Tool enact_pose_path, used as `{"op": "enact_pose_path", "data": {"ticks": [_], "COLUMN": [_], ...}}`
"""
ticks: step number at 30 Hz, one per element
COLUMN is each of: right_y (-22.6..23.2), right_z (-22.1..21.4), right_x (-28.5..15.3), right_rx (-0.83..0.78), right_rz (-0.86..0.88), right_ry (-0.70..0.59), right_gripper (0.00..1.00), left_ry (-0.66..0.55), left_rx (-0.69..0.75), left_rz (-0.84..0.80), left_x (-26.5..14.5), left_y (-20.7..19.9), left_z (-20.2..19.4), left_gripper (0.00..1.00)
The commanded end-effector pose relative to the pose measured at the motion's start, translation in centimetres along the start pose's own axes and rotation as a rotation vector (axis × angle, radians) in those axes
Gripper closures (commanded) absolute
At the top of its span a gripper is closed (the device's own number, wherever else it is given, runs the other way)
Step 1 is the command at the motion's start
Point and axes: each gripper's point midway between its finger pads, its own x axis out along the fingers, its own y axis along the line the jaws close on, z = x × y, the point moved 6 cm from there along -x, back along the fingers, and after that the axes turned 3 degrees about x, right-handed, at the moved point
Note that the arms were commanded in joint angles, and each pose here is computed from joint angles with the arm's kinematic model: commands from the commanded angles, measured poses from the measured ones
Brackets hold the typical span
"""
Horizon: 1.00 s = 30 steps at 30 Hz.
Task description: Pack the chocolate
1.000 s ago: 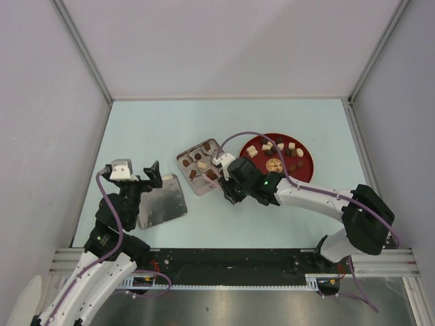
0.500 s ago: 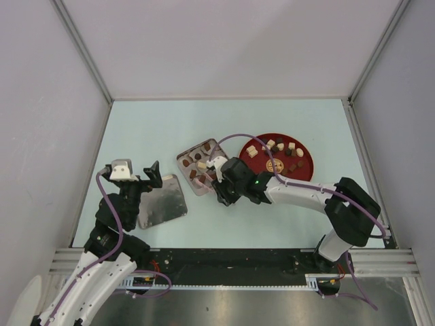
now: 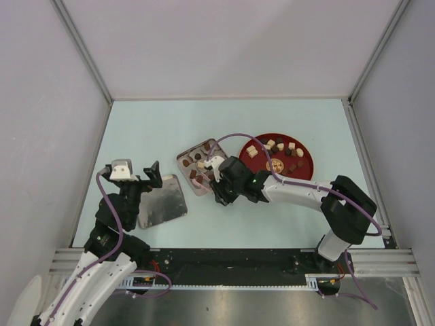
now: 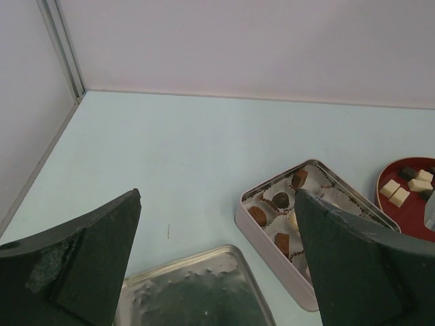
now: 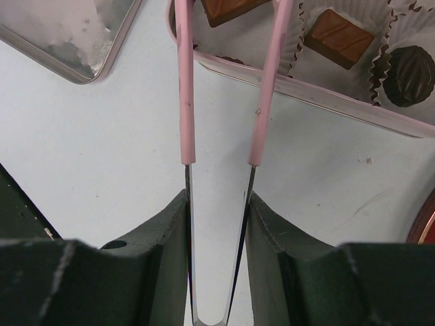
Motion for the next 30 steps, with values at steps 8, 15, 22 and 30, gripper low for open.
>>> {"op": "enact_pose_path", "data": {"ticks": [8, 15, 22, 30], "right_y": [0.8, 0.9, 0.7, -4.3], "right_z": [1.8, 2.5, 5.7, 7.2], "right_x": [-0.6, -1.3, -4.6, -10.4], "right_rx": [-0.028, -0.020, 0.002, 0.083], "right_rz": [0.029, 0.027, -0.008, -0.218], "right_ry": [-0.041, -0.077, -0.235, -0.345], "right_gripper": [0.57, 0.56, 0.60, 0.61], "left_ry": [-0.020, -0.020, -0.024, -0.032], "left_rx": [0.001, -0.001, -0.005, -0.007], "left_rz": [0.001, 0.001, 0.003, 0.004], "left_x": [0.0, 0.0, 0.0, -0.1], "left_y": [0.1, 0.1, 0.1, 0.2], "left_z": [0.4, 0.4, 0.4, 0.6], "left_gripper": [0.00, 0.00, 0.00, 0.00]}}
